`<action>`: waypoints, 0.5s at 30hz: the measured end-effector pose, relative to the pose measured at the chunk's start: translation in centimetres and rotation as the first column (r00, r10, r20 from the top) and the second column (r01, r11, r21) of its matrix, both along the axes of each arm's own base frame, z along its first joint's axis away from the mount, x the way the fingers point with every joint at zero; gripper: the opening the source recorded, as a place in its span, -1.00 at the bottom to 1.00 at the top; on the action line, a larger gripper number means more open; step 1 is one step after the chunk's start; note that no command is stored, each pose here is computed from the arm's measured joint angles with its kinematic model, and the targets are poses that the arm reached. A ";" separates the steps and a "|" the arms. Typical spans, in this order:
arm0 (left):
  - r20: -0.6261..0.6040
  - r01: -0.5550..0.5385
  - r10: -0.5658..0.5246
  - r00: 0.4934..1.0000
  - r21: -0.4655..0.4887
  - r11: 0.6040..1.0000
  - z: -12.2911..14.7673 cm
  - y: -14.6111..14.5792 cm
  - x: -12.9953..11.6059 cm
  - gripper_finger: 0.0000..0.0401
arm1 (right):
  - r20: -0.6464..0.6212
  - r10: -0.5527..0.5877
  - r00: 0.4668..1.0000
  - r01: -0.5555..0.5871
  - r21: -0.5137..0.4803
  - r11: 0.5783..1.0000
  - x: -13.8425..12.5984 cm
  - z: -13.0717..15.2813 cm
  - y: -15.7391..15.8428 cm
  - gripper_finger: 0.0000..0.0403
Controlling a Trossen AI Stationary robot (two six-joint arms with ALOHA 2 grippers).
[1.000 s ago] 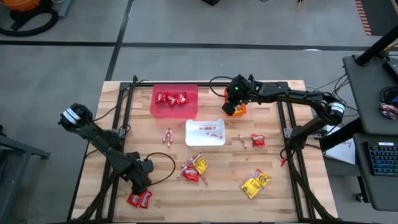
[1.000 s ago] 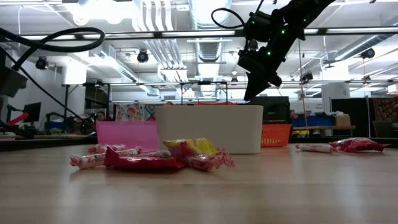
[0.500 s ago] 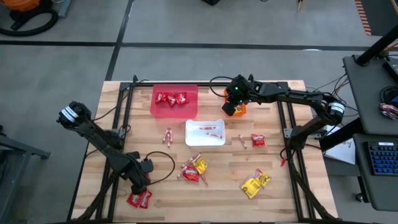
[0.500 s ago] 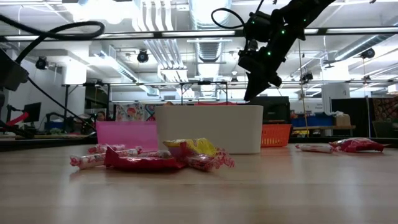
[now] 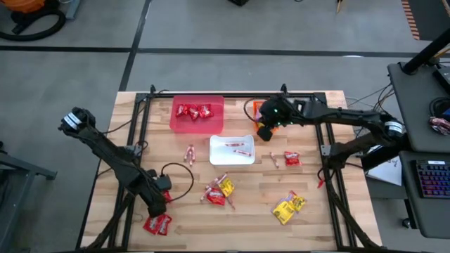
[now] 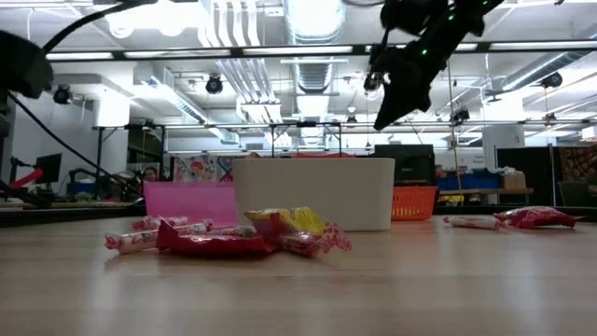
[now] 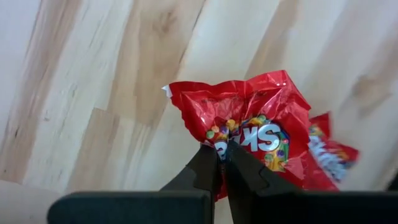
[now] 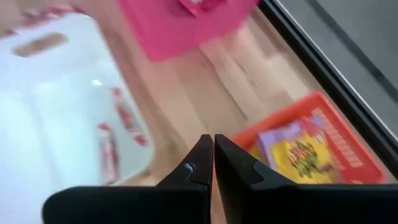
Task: Sort candy
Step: Put the red chocolate into the red bin
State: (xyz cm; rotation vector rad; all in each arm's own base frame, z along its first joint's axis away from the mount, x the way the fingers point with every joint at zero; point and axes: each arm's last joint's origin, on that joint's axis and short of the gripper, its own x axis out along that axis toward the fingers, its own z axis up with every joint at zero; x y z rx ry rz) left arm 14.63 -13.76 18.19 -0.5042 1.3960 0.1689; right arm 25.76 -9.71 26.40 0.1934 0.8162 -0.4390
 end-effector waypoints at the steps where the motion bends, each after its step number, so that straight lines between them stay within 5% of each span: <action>1: 0.012 -0.006 0.006 1.000 -0.009 1.000 0.3 0.1 0.0 -1.00 | 0.018 0.014 1.000 -0.014 -0.007 1.000 -0.1 0.0 0.5 -0.96; 9: 0.188 -0.113 0.116 0.975 -0.030 0.993 2.7 2.6 0.4 -1.00 | 0.093 0.088 0.992 -0.086 -0.026 0.996 0.0 -0.8 2.8 -0.96; 15: 0.333 -0.297 0.289 0.898 -0.028 0.954 4.5 6.0 1.0 -1.00 | 0.091 0.084 0.992 -0.082 -0.020 0.996 0.1 -1.0 2.8 -0.96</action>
